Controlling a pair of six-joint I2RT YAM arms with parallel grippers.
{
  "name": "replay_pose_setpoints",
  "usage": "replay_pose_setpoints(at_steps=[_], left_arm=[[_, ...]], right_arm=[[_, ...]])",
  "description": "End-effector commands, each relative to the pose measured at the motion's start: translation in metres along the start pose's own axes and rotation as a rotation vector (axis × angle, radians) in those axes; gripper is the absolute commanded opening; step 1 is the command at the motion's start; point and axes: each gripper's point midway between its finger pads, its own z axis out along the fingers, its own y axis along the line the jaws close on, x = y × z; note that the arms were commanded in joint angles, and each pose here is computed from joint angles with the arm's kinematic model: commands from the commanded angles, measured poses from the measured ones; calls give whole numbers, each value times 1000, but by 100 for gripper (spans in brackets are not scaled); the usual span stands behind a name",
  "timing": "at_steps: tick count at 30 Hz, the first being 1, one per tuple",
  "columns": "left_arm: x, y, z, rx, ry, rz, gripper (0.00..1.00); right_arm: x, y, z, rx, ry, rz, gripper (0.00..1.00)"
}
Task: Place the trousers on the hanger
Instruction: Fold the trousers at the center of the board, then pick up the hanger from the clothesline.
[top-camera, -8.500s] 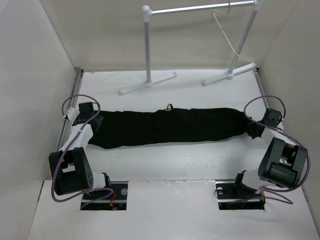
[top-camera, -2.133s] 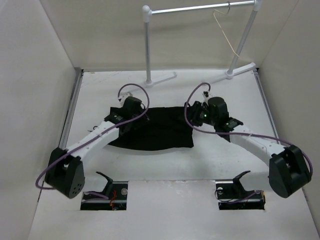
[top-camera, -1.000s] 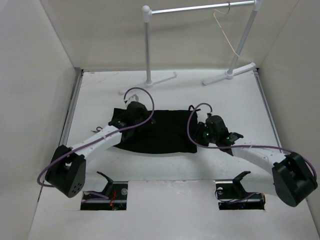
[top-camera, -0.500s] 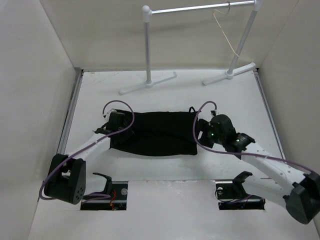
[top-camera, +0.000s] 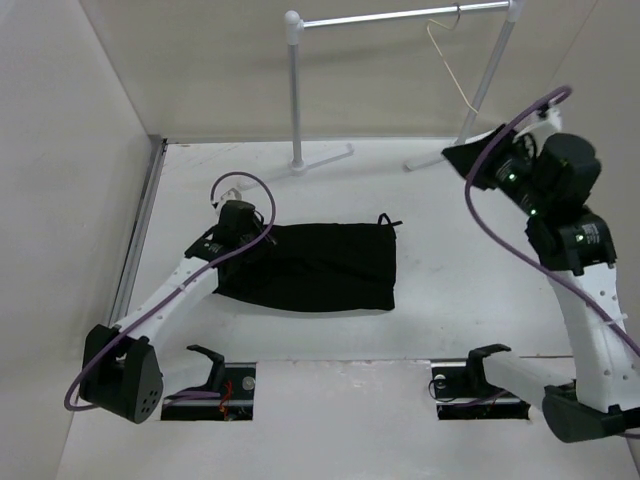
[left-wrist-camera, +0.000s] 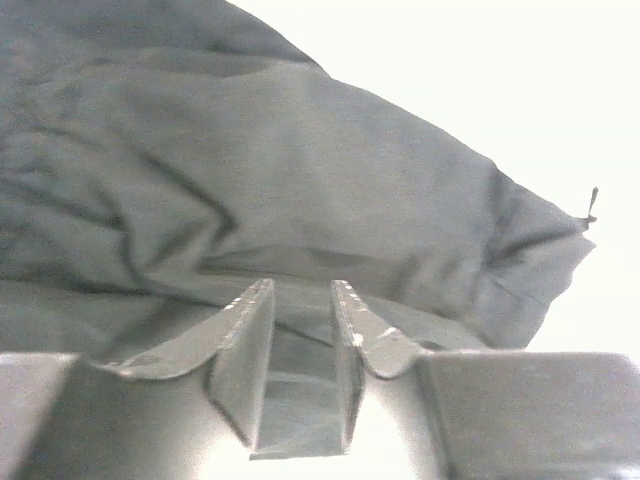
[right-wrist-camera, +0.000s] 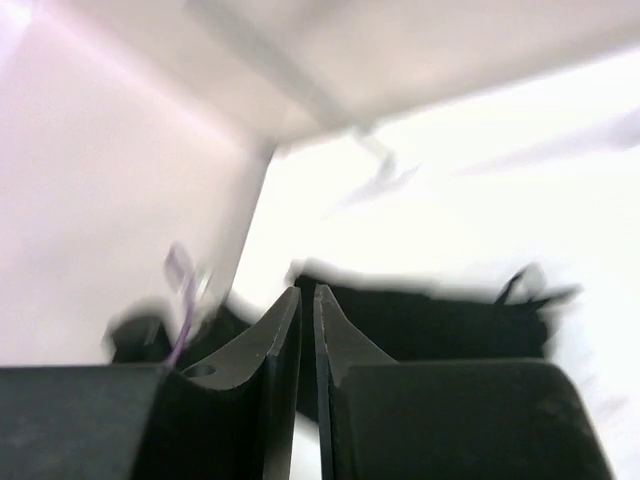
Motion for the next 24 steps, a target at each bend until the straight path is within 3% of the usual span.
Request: replay_pose_setpoints(at_steps=[1, 6, 11, 13, 24], left_arm=[[-4, -21, -9, 40, 2, 35, 23], [5, -34, -13, 71, 17, 58, 16], [18, -43, -14, 95, 51, 84, 16], [22, -45, -13, 99, 62, 91, 16], [39, -46, -6, 96, 112, 106, 17]], right_arm=[[-47, -29, 0, 120, -80, -40, 17], [-108, -78, 6, 280, -207, 1, 28], [-140, -112, 29, 325, -230, 32, 55], [-147, -120, 44, 304, -210, 44, 61], [-138, -120, 85, 138, -104, 127, 54]])
